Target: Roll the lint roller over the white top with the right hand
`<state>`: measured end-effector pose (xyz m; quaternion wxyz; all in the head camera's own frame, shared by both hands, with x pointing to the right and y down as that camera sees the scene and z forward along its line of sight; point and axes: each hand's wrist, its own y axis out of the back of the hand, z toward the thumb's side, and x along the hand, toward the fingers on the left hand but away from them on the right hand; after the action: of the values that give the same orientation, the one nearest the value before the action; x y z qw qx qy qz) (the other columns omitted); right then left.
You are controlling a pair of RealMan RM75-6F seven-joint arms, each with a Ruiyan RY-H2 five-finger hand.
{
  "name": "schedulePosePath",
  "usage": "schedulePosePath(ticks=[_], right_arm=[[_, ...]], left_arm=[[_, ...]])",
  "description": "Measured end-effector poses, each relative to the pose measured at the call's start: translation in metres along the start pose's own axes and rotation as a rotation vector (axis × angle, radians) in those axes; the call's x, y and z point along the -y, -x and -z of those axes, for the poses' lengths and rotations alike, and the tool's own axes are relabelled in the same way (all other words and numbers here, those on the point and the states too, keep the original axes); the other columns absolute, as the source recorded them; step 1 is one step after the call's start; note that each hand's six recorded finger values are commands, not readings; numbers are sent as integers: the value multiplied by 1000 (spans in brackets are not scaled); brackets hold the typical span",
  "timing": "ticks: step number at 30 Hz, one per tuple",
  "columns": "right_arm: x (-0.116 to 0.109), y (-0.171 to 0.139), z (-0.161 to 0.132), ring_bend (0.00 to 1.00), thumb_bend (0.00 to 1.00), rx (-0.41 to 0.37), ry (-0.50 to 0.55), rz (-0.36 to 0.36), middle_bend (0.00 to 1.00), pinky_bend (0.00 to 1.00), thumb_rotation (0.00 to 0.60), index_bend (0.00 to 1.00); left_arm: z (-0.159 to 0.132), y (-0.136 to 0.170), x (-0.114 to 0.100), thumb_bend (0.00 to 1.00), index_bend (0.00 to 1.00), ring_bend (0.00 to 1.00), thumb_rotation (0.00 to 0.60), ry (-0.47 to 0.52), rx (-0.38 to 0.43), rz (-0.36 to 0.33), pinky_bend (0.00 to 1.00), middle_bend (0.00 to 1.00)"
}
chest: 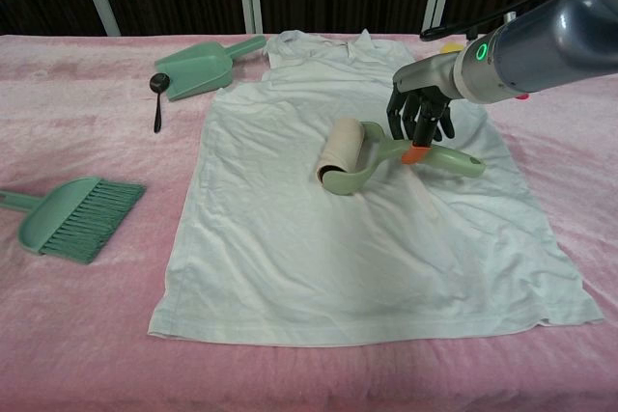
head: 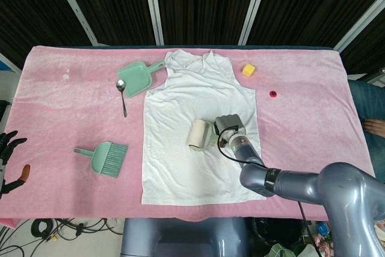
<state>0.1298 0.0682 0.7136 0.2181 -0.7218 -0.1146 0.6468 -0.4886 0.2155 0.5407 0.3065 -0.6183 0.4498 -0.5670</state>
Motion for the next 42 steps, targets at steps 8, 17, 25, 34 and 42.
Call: schedulePosePath(ticks=[8, 17, 25, 34, 42], right_arm=[[-2, 5, -18, 613, 715, -2, -24, 2, 626, 541, 600, 701], [-3, 5, -33, 613, 715, -7, -40, 11, 626, 541, 600, 701], [-7, -4, -15, 613, 716, 24, -45, 15, 626, 541, 600, 701], [-3, -25, 32, 613, 716, 90, -60, -2, 626, 541, 600, 701], [5, -44, 73, 614, 720, 156, -87, -37, 627, 541, 600, 701]], left_arm=[[-1, -1, 1, 427, 188, 0, 600, 4, 2, 4, 10, 78], [0, -1, -1, 427, 188, 0, 600, 7, 4, 2, 10, 78], [0, -1, -1, 427, 188, 0, 600, 4, 4, 0, 10, 78], [1, 0, -2, 427, 188, 0, 600, 0, 0, -3, 10, 78], [0, 1, -2, 428, 189, 0, 600, 0, 3, -5, 10, 78]])
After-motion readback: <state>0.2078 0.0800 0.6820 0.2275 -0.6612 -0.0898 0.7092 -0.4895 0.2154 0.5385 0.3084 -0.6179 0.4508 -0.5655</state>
